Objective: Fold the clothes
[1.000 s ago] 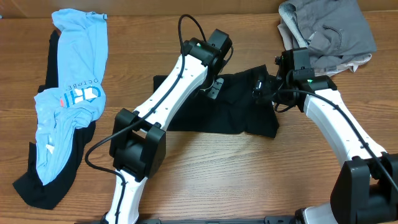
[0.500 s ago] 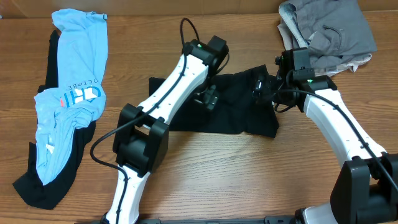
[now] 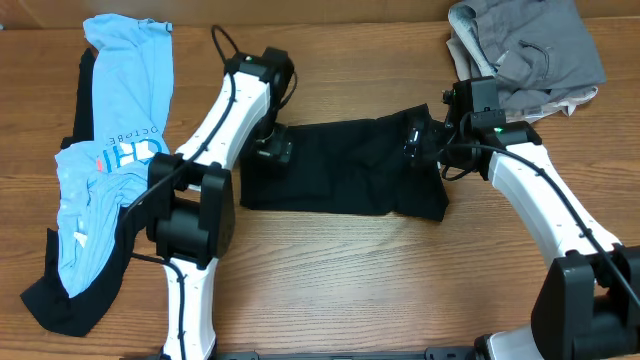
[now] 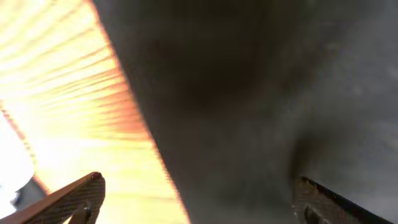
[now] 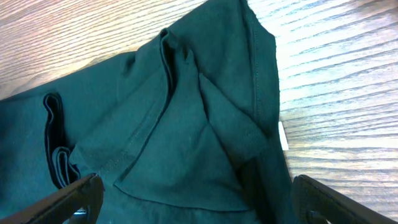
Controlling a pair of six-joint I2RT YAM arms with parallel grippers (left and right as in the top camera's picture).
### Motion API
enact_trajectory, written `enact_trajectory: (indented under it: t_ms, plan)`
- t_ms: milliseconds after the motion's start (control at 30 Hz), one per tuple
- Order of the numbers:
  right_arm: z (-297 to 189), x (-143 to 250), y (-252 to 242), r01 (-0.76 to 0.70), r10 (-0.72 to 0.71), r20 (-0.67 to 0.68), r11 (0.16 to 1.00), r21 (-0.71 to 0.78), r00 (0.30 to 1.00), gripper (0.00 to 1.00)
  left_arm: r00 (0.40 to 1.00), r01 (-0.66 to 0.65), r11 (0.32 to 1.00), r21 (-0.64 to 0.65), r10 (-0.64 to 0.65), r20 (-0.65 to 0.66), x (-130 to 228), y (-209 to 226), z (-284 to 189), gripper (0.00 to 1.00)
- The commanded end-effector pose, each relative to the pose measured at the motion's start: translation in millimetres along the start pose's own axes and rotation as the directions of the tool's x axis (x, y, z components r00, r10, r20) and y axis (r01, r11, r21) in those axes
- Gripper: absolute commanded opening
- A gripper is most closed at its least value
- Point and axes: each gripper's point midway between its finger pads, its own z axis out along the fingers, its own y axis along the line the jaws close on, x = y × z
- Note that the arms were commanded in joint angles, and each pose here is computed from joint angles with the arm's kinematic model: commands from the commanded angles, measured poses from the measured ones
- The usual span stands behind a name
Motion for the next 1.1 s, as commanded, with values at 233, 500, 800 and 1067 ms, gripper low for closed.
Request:
enact_trajectory:
  t_ms: [233,500,800,1067]
  plan:
    - [20.8,6.9,-9.3,-0.004,0.005,-0.040,0.999,0.033,0.999,1.00,1.000,-0.014,0.999,0.043,0.015,-0.016,7.2,-13.5,36.7,1.00]
    - [20.7,4.3,-10.1,0.003,-0.003,-0.031,0.999,0.032,1.000,1.00,0.999,0.028,1.000,0.007,-0.028,-0.041,10.7,13.2,41.8,1.00]
    - [18.1,-5.9,-25.5,-0.030,0.026,-0.049,0.996,-0.089,0.998,1.00,0.997,0.078,0.997,0.013,-0.078,0.001,-4.6,42.8,-26.5,1.00]
    - [47.2,12.3,-21.3,-0.052,0.009,-0.169,0.966,-0.252,0.986,1.00,0.978,0.091,0.991,0.102,-0.108,0.177,-35.9,38.4,-92.4,1.00]
